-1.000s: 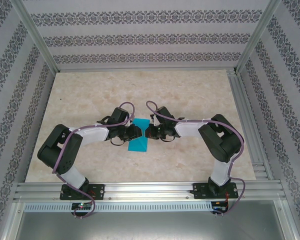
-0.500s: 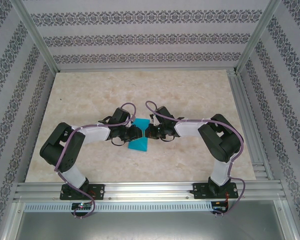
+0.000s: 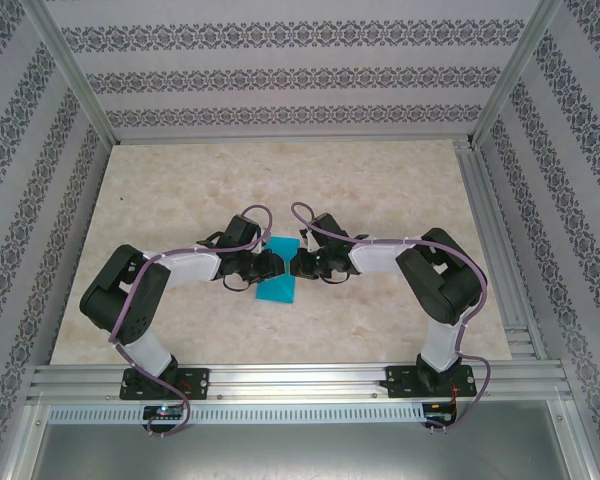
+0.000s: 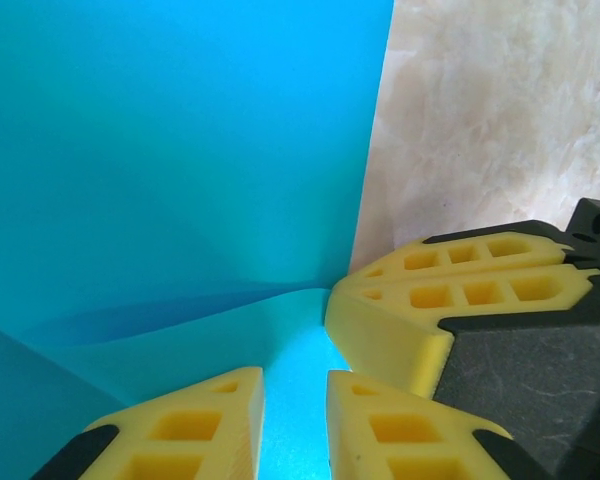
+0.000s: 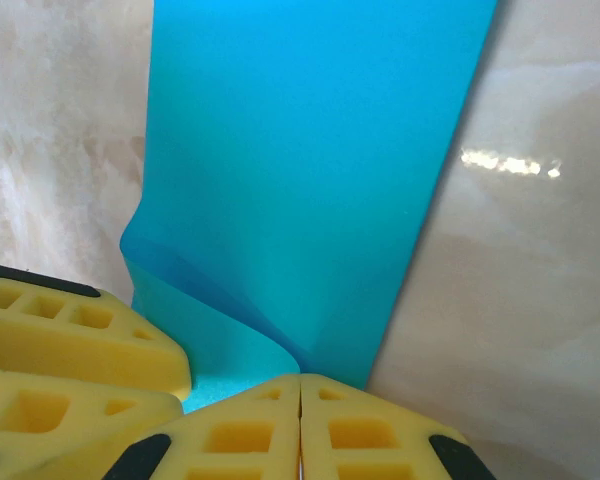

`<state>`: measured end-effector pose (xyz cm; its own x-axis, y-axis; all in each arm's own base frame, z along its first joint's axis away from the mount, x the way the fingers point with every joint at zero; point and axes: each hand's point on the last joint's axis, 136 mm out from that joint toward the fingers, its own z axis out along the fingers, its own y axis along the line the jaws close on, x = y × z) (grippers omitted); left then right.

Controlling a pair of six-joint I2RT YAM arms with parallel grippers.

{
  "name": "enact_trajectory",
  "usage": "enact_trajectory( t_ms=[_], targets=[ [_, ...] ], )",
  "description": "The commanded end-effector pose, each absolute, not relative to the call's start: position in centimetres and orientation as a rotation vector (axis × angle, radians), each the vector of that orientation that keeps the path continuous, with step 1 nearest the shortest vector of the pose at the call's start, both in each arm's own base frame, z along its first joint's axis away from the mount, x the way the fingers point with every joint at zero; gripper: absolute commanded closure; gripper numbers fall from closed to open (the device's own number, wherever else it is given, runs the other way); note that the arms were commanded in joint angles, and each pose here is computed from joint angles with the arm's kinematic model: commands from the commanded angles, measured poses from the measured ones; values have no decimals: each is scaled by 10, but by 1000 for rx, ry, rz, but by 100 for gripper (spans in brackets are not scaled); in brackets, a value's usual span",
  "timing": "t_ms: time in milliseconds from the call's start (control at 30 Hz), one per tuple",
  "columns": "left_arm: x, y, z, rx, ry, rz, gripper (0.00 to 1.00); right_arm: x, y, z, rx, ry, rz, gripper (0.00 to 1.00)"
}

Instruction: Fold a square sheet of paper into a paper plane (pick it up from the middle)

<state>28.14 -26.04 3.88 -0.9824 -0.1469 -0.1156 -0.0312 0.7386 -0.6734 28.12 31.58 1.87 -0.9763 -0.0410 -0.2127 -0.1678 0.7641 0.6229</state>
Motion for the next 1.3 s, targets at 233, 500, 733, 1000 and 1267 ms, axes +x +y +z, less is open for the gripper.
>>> enact_trajectory(
  t_ms=[233,500,733,1000,1267],
  targets=[
    [283,-269,52,-71,2728,-1119,75,281,312,17,-145,2786,966,92],
    [283,-266,41,-86,2765,-1071,76,280,312,14,-145,2797,949,92],
    [281,-261,29,-115,2803,-1023,77,280,310,10,-140,2810,930,92],
    [279,-257,27,-125,2813,-994,77,282,315,9,-157,2807,945,91],
    [279,-258,30,-119,2803,-1007,77,285,320,13,-176,2790,970,90]
  ],
)
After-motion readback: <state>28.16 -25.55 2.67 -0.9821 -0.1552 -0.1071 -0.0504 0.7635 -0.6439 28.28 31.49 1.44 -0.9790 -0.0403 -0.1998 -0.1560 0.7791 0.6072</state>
